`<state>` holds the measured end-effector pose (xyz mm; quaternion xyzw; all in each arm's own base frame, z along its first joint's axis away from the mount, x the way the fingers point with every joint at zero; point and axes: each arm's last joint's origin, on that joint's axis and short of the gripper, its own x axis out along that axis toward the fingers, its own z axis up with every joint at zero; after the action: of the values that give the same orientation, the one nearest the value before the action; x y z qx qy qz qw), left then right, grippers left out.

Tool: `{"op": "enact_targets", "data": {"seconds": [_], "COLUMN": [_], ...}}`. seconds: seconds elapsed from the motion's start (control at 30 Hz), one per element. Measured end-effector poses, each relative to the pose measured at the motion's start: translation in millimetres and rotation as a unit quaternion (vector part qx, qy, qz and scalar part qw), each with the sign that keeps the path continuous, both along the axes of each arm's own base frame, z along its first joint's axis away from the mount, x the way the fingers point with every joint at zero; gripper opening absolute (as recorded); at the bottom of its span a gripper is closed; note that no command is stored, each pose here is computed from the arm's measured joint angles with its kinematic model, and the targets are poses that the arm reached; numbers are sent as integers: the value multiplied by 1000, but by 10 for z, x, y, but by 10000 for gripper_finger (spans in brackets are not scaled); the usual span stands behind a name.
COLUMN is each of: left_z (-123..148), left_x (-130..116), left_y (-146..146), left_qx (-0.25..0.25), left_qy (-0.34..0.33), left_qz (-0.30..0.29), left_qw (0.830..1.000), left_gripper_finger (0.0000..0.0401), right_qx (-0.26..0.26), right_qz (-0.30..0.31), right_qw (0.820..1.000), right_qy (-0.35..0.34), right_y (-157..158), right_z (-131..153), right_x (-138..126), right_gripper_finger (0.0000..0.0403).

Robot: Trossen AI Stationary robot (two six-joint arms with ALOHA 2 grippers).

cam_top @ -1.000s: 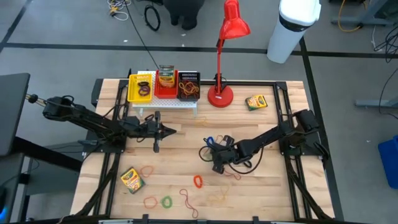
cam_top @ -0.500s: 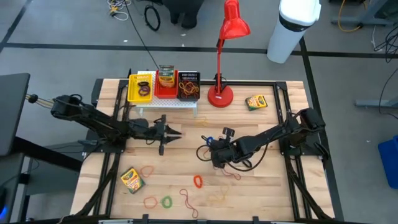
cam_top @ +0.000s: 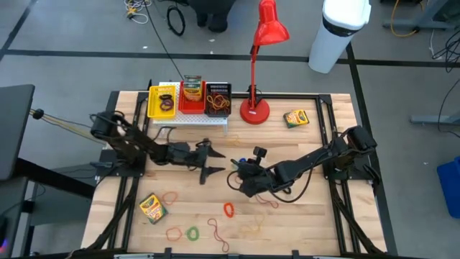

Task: Pick & Place Office Desk Supplies
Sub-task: Put the green spring rubber band into the yellow bin on the shelf

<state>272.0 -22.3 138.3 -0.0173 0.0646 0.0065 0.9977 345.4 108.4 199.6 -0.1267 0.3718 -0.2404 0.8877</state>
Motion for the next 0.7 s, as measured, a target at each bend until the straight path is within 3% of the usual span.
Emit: {"op": "enact_targets", "data": {"seconds": [0.17,0.3,0.7], "left_z": [-51,-102,-30], "left_x": [182,242,266], "left_y": [-11,-16,-18], "left_qx": [-14,-13,-15], "left_qy": [9,25,-3], "left_qz": [11,13,12], "left_qw": [1000,1000,1000], "left_gripper_finger": [274,258,46], "right_qx": [-7,-15,-16], "right_qz": [3,4,18], "right_qw": [1000,999,998], "right_qy": [-21,-29,-50], "right_y": [9,12,29], "right_z": [31,45,87], "right_x": [37,51,97], "right_gripper_finger": [33,33,33]}}
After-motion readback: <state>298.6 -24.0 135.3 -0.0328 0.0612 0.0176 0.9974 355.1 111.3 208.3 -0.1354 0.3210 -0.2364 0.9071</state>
